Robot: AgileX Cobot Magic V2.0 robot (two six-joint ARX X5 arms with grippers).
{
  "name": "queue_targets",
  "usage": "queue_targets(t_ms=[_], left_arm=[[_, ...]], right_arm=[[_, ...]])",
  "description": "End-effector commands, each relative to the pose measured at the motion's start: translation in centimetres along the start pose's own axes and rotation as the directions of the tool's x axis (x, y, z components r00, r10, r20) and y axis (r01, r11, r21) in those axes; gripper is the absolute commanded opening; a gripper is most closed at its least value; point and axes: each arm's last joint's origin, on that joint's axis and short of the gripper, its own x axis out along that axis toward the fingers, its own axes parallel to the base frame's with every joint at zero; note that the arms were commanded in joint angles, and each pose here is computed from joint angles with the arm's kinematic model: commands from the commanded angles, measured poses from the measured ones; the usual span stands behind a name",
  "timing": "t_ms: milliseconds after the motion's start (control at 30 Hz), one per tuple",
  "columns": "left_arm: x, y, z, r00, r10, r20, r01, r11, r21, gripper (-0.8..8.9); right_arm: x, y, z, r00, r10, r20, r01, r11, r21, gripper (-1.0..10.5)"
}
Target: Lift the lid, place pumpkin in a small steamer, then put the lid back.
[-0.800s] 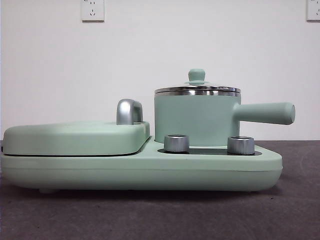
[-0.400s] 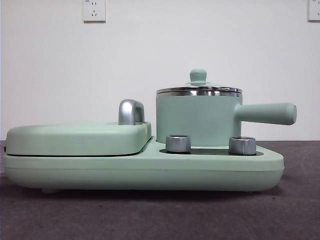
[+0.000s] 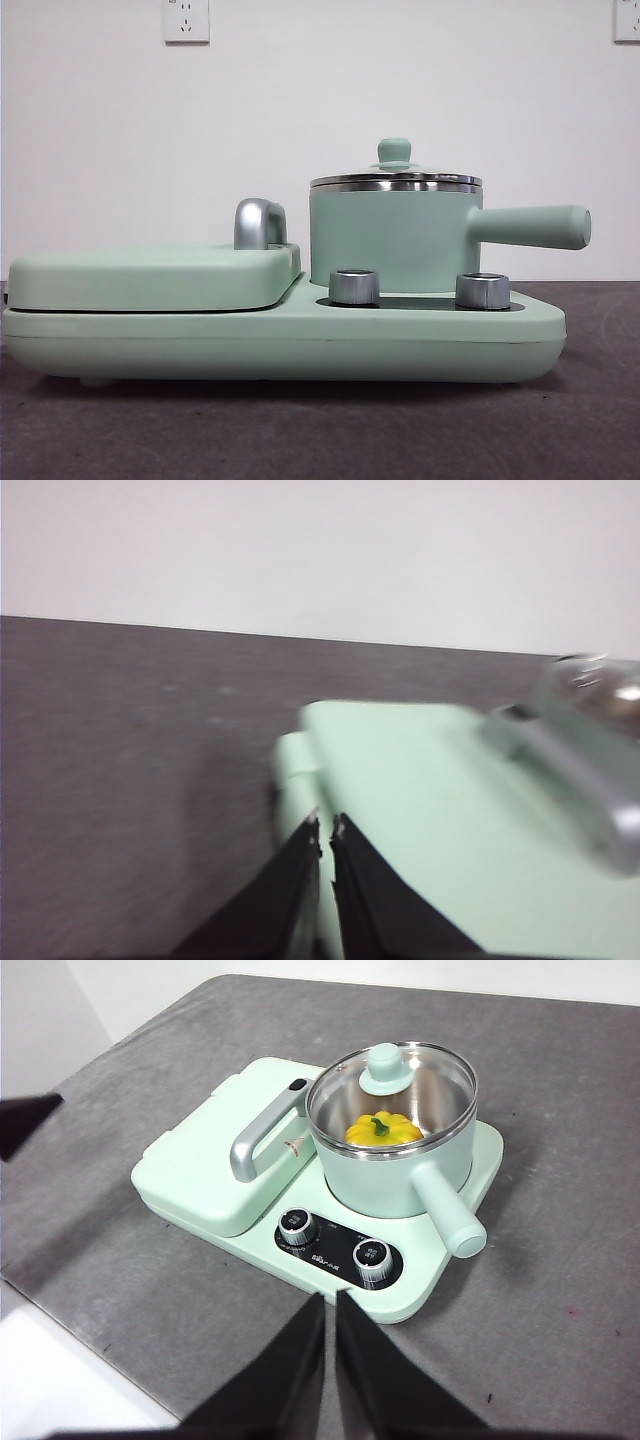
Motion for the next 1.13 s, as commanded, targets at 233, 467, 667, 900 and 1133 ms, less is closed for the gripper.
queue_targets(t_ms=[233, 467, 667, 900, 1133], left_arm=[[0.2, 1.4, -4.4, 0.986, 0.163, -0.022, -0.162, 0.985, 0.059, 0.24], [0.1, 1.8, -4.9, 0.961, 0.272, -0.057, -0.268, 0.961, 0.069, 0.24], [0.1, 1.8, -4.8, 0.961, 0.272, -0.055, -0.268, 0.961, 0.068, 0.24], [0.1, 1.8, -4.8, 0.961, 0.272, -0.055, -0.268, 0.961, 0.068, 0.24], [0.1, 1.8, -4.8, 0.961, 0.272, -0.055, -0.268, 0.961, 0.068, 0.24]], right_arm=[[-0.1, 0.1, 0.2, 1.0, 0.008, 0.013, -0.008, 1.0, 0.006, 0.1], [-0.1, 0.1, 0.2, 1.0, 0.008, 0.013, -0.008, 1.0, 0.006, 0.1], [-0.1, 0.1, 0.2, 1.0, 0.008, 0.014, -0.008, 1.0, 0.006, 0.1], [-0.1, 0.1, 0.3, 1.0, 0.008, 0.015, -0.008, 1.0, 0.006, 0.1], [-0.1, 0.1, 0.3, 1.0, 0.008, 0.016, -0.009, 1.0, 0.006, 0.1]])
